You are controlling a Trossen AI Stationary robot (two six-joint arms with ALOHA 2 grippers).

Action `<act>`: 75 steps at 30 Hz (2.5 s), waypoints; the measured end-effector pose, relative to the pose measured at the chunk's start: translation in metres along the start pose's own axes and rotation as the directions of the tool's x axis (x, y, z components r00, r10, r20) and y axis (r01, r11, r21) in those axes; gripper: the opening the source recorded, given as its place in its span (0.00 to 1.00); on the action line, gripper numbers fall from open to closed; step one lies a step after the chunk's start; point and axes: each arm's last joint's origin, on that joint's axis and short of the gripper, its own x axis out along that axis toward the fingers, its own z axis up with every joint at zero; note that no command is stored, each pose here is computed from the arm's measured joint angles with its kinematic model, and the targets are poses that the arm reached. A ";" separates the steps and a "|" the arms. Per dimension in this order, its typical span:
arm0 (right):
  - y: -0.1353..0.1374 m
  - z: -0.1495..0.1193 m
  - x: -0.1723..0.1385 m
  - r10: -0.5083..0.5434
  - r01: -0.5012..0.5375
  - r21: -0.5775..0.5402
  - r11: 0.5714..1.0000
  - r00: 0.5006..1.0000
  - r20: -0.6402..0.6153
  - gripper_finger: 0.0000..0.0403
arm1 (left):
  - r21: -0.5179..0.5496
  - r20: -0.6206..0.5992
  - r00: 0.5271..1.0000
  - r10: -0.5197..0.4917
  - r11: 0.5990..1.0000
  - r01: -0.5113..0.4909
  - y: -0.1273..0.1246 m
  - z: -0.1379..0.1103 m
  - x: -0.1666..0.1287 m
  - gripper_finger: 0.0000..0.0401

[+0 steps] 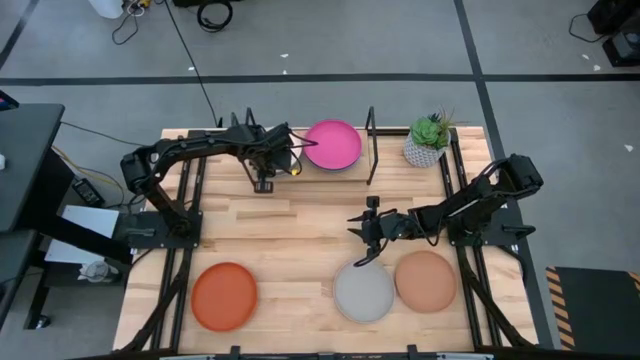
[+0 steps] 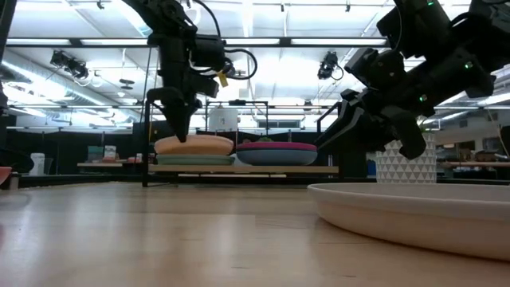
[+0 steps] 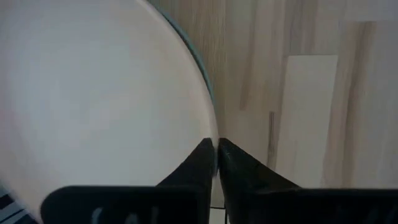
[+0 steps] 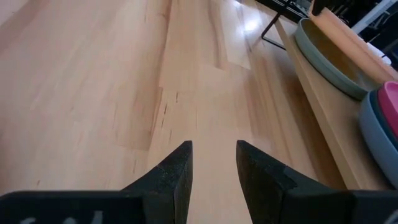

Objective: Place and stack plates onto a shelf
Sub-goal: Stack the peach plate on top of the light blue plate on the shelf, then stack the orange plate on top the pink plate on the shelf

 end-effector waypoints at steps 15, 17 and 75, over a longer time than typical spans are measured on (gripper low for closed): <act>0.000 0.000 0.000 0.003 -0.003 0.003 1.000 1.000 0.000 0.32 | -0.018 0.011 0.999 0.036 0.999 -0.035 -0.006 0.006 -0.002 0.27; 0.000 0.000 0.000 0.003 -0.003 0.002 1.000 1.000 0.000 0.32 | -0.025 0.021 0.999 0.027 0.999 -0.027 -0.013 0.012 -0.006 0.27; 0.003 0.002 0.000 0.101 -0.097 -0.089 0.991 0.994 0.048 0.32 | -0.330 -0.048 0.936 -0.348 0.890 0.314 -0.132 0.058 -0.032 0.27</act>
